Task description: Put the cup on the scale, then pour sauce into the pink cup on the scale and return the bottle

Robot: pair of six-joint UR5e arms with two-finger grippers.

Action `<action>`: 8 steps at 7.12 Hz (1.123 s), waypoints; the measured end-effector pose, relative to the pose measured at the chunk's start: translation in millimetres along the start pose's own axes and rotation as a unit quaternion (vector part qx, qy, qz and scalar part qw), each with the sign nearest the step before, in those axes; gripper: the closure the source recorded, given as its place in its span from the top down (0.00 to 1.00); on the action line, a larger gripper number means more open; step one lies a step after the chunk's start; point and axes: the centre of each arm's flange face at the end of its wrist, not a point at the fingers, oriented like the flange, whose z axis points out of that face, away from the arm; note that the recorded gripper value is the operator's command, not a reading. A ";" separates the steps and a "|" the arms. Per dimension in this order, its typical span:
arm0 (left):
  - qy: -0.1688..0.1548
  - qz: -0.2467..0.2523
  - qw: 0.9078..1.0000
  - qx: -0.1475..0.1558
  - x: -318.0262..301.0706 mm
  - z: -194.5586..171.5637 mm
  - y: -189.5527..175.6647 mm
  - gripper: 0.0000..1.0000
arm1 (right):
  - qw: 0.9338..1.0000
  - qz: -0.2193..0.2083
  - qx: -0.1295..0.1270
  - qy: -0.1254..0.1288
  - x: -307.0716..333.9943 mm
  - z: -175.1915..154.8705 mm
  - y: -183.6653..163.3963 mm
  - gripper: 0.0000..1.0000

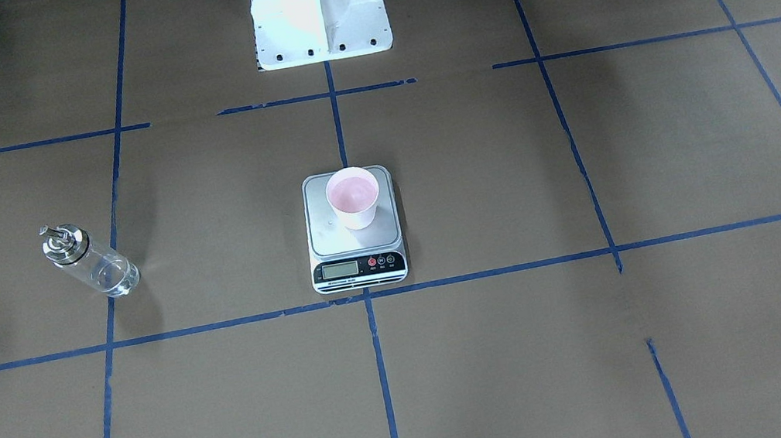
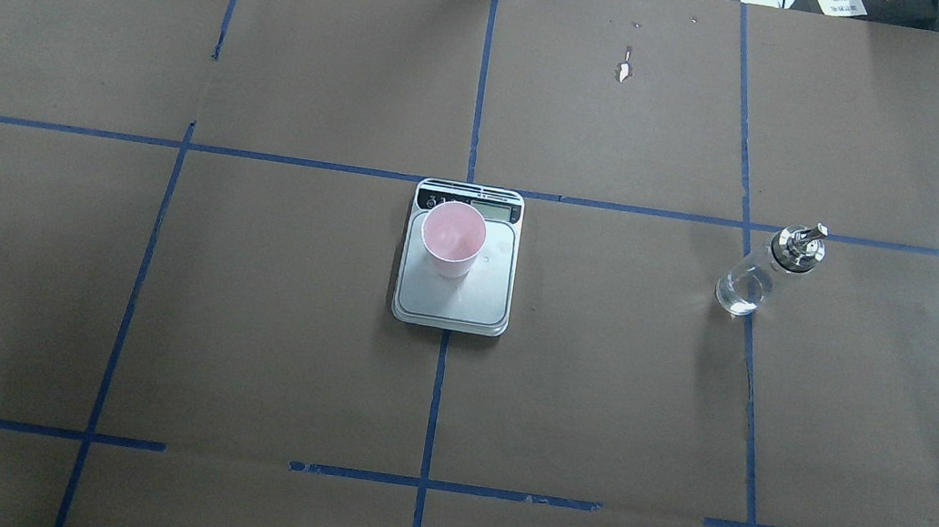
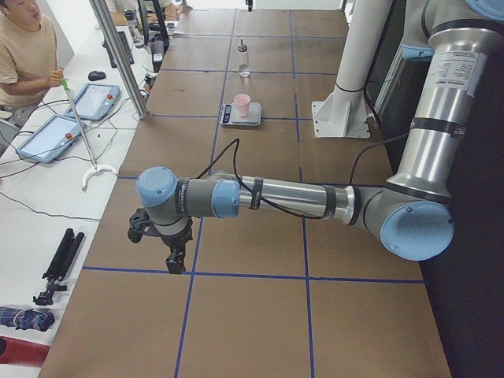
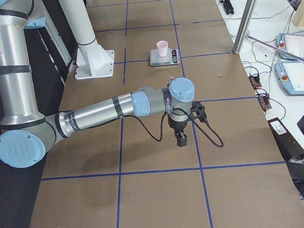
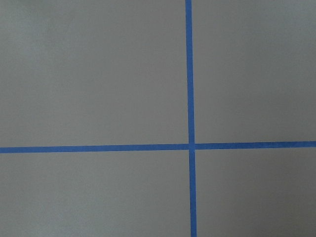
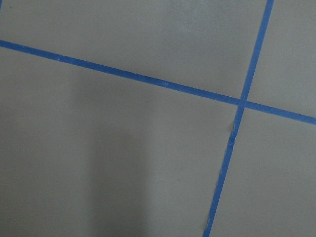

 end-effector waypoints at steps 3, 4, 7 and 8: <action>-0.001 0.000 1.000 0.002 1.7 -2.5 1.1 1.00 | 1.000 0.001 -0.002 0.000 1.0 1.8 -0.8 1.00; -0.001 0.000 1.000 0.003 1.8 -2.7 1.0 1.00 | 1.000 0.001 -0.002 0.001 1.6 2.0 -0.4 1.00; -0.001 0.000 1.000 0.003 2.4 -3.4 0.5 1.00 | 1.000 0.004 -0.010 0.004 10.5 10.4 12.3 1.00; -0.001 0.000 1.000 0.003 2.5 -3.3 0.4 1.00 | 1.000 0.009 -0.014 0.003 14.5 15.0 19.5 1.00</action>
